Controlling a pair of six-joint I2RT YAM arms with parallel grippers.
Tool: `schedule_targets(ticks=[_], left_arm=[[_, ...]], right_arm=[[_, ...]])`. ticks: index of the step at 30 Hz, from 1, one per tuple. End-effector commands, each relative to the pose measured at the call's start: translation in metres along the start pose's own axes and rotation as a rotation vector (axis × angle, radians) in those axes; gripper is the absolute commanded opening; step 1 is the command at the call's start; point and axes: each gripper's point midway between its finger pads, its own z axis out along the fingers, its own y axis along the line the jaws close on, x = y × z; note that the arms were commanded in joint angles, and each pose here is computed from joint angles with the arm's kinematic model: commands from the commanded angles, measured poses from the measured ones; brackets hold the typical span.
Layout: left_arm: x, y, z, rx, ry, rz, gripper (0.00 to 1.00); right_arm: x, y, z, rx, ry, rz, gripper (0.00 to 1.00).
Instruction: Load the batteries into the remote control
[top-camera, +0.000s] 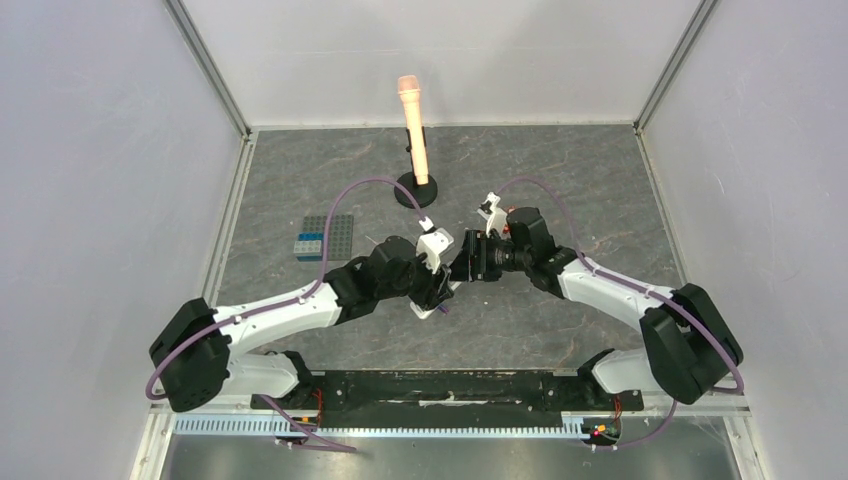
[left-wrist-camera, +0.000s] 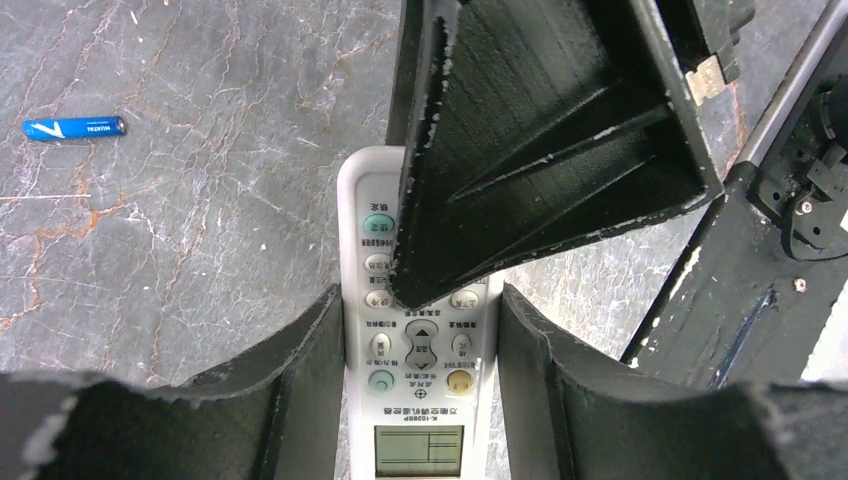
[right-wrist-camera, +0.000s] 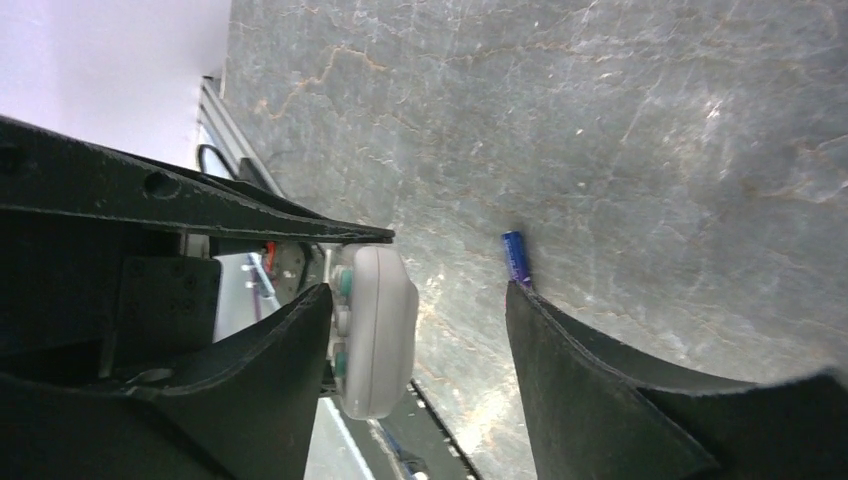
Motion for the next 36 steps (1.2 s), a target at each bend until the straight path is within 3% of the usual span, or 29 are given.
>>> schedule_targets(ticks=[1, 4, 5, 7, 10, 11, 13, 20, 25, 31, 36], left_arm=[[-0.032, -0.003, 0.001, 0.004, -0.084, 0.088, 0.02], [-0.037, 0.002, -0.003, -0.026, -0.1, 0.102, 0.03], [-0.04, 0.002, -0.005, -0.03, -0.109, 0.109, 0.08], [-0.049, 0.004, -0.011, -0.047, -0.138, 0.124, 0.24], [-0.061, 0.007, -0.02, -0.074, -0.185, 0.145, 0.51], [-0.065, 0.008, -0.024, -0.087, -0.199, 0.153, 0.66], [-0.071, 0.014, -0.031, -0.123, -0.22, 0.165, 0.75], [-0.082, 0.034, -0.061, -0.231, -0.251, 0.398, 0.76], [-0.083, 0.029, -0.07, -0.207, -0.306, 0.557, 0.76], [-0.061, 0.025, -0.064, -0.16, -0.261, 0.67, 0.76], [-0.043, 0.031, -0.054, -0.167, -0.177, 0.691, 0.76]], right_arm=[[-0.013, 0.029, 0.003, -0.105, -0.002, 0.058, 0.61], [-0.009, 0.036, 0.003, -0.131, 0.034, 0.089, 0.34], [-0.009, 0.037, 0.002, -0.13, 0.038, 0.099, 0.25], [-0.011, 0.04, 0.0, -0.13, 0.035, 0.118, 0.15], [-0.018, 0.048, -0.003, -0.135, 0.017, 0.161, 0.08], [-0.022, 0.05, -0.003, -0.136, 0.006, 0.174, 0.05], [-0.028, 0.054, -0.003, -0.131, -0.01, 0.223, 0.02], [-0.047, 0.064, 0.002, -0.15, -0.043, 0.442, 0.0], [-0.058, 0.061, 0.007, -0.113, -0.075, 0.597, 0.0], [-0.059, 0.048, 0.01, -0.052, -0.112, 0.784, 0.0], [-0.069, 0.047, 0.006, -0.037, -0.158, 0.833, 0.0]])
